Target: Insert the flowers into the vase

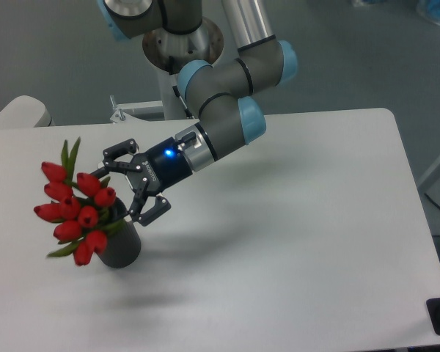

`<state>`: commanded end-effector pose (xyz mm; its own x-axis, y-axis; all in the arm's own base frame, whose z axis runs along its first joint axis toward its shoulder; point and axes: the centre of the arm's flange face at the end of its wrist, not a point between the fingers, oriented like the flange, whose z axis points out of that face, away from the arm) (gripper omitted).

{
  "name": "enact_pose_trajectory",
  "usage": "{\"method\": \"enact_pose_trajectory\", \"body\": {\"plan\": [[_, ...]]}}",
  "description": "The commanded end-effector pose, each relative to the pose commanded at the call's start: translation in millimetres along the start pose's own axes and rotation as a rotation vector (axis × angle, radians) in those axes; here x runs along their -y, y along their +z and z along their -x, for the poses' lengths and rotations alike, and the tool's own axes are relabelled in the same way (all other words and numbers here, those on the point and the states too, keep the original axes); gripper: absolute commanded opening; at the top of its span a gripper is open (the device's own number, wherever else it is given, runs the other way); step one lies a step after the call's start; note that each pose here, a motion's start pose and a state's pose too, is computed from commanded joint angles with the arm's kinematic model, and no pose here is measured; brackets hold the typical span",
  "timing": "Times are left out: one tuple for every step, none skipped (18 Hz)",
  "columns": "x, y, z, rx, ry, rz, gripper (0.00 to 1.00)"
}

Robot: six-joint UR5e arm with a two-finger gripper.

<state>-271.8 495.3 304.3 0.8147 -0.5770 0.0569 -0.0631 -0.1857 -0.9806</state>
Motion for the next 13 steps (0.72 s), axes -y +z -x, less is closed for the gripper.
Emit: {"method": "enact_pose_trajectory", "body": {"plan": [[-4,-4,2,0.016,0.001,0.049,1.0],[-4,-7,0,0.029,0.01,0.102,1.0],[-3,-7,-2,0.036,0.016,0.135,1.0],[1,-10,-1,0.045,0.015,0.146,1.0],[3,-16,3,0.057,0.015,0.149,1.0],[3,-23,6,0.072,0.014,0.149,1.0],[6,-30,9,0.087,0.019,0.155,1.0],[13,-40,13,0.11,0.035,0.164,1.0],[21,-55,20,0.141,0.051,0.177,1.0],[28,-67,24,0.169,0.062,0.19,1.0],[31,-79,27,0.194,0.067,0.206,1.0],[32,-93,33,0.225,0.07,0.233,1.0],[34,-111,42,0.266,0.077,0.273,1.0]]}}
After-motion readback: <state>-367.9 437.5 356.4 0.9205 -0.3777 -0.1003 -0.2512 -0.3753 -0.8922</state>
